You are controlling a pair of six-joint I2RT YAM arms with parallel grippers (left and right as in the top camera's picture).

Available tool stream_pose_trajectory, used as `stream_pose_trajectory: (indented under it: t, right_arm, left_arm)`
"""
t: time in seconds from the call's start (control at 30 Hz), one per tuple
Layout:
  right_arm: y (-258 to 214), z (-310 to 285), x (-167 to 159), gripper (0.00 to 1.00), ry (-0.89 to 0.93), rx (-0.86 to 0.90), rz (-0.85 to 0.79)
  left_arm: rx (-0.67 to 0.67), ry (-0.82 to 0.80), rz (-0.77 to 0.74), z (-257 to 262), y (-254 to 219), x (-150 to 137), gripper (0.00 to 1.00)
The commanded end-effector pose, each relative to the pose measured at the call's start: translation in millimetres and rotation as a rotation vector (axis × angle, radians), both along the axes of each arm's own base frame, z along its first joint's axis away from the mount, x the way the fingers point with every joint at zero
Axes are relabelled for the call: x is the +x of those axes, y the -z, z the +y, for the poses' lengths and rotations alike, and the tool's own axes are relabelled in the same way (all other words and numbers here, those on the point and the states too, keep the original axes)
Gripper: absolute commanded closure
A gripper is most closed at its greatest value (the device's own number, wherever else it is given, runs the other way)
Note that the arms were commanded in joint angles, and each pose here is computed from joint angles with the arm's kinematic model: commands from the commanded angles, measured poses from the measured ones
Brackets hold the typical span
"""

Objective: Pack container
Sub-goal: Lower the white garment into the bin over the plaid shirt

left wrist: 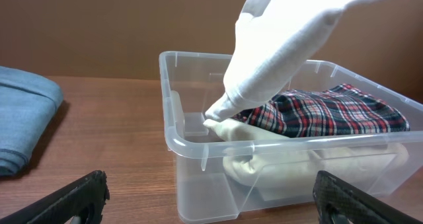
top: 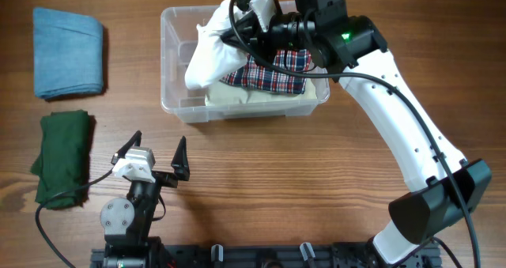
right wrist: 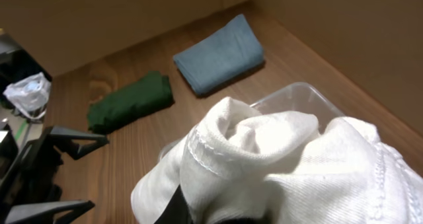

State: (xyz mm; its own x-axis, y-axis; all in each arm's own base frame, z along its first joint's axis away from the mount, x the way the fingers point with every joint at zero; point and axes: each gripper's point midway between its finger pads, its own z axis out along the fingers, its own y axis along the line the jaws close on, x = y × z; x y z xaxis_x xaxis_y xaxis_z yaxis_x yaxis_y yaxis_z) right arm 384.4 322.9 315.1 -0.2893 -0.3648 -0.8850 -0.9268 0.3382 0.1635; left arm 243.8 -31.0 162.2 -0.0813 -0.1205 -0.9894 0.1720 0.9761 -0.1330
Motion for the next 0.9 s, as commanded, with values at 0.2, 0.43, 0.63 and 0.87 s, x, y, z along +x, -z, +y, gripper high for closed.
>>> stream_pose_trajectory:
  t: [0.2,0.43,0.63,0.87]
  right_arm:
    - [5.4,-24.1,3.5,0.96,-0.038,-0.033,-0.025]
    - [9.0,-41.1,13.6,0.96,-0.023,-0.051,-0.048]
    - [-6.0,-35.2,15.9,0.96,-0.056,0.007,-0.104]
    - [-27.0,-25.4,9.6,0.96,-0.139,0.096,-0.17]
  left_arm:
    - [-0.005,-0.003,0.006,0.1,2.8,0.1,0.0]
    - [-0.005,-0.003,0.005,0.1,2.7,0.1,0.0]
    - [-0.005,-0.004,0.005,0.2,2.7,0.1,0.0]
    - [-0.005,-0.003,0.006,0.1,2.8,0.1,0.0]
